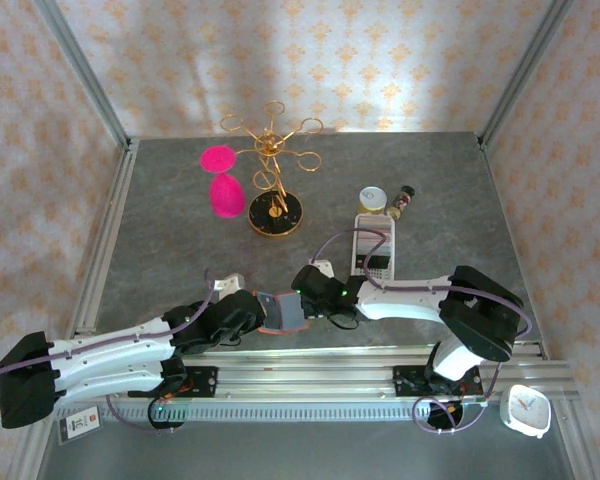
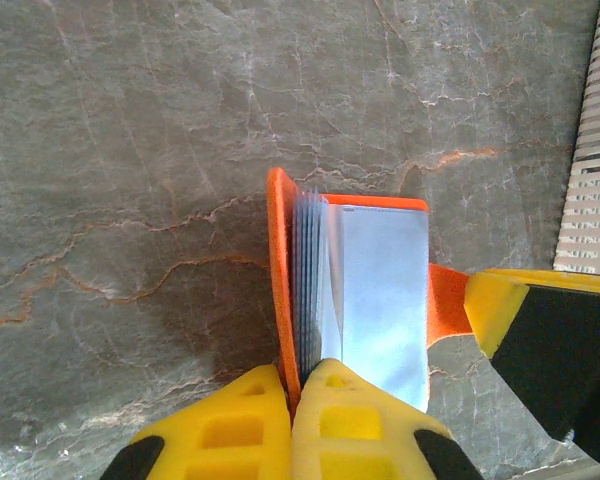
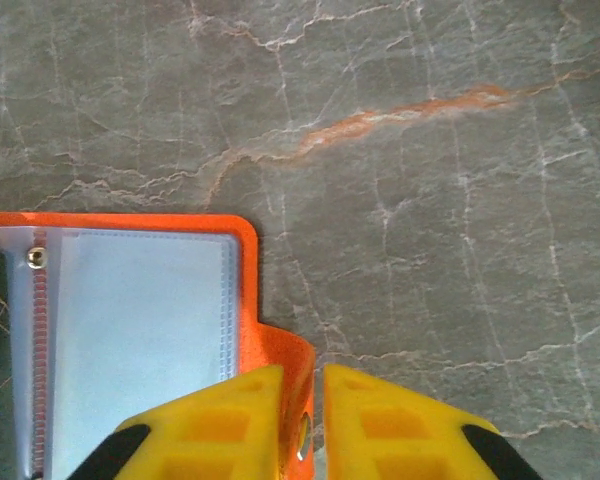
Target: Put the credit cards into the card holder
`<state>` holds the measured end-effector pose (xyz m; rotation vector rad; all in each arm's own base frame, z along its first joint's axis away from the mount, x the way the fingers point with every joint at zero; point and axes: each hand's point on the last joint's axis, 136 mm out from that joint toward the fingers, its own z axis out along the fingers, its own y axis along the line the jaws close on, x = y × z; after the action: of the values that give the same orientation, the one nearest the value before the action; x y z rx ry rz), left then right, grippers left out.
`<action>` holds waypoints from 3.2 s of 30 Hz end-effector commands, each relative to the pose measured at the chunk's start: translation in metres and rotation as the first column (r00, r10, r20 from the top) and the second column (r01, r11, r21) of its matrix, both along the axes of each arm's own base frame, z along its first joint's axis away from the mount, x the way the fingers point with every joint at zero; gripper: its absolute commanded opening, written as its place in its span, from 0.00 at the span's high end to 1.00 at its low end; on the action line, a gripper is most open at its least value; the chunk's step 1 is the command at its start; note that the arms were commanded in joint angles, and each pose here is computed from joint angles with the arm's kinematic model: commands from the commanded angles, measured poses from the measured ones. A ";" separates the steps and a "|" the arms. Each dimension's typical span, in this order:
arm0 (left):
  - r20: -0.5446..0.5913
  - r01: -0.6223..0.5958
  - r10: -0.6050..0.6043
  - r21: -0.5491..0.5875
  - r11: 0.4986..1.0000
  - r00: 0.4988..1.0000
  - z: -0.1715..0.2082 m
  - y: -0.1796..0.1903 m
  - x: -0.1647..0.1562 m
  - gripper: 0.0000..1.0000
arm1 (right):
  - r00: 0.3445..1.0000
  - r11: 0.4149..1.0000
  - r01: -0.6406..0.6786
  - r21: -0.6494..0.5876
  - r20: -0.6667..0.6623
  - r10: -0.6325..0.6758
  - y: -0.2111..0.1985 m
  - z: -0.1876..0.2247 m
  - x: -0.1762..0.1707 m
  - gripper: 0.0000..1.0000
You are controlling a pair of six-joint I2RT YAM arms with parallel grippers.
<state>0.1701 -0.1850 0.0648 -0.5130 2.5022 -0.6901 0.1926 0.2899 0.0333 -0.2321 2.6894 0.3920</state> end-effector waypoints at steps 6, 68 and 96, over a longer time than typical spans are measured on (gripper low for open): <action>-0.001 -0.013 0.013 0.055 0.998 1.000 -0.004 0.013 -0.002 1.00 | 0.999 1.000 0.029 0.010 0.042 -0.029 -0.005 0.014 0.004 0.79; -0.008 -0.020 0.021 0.028 0.999 1.000 -0.007 0.011 -0.003 1.00 | 0.998 1.000 0.026 0.007 0.062 -0.026 -0.012 0.013 0.003 0.93; 0.069 0.143 -0.135 -0.135 0.980 0.988 0.039 -0.077 0.026 0.66 | 0.998 0.985 0.067 0.161 0.010 -0.070 -0.017 0.003 -0.014 1.00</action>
<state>0.1902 -0.2441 0.0935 -0.4137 2.4837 -0.8659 0.1776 0.2725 0.0304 -0.1265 2.6549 0.5426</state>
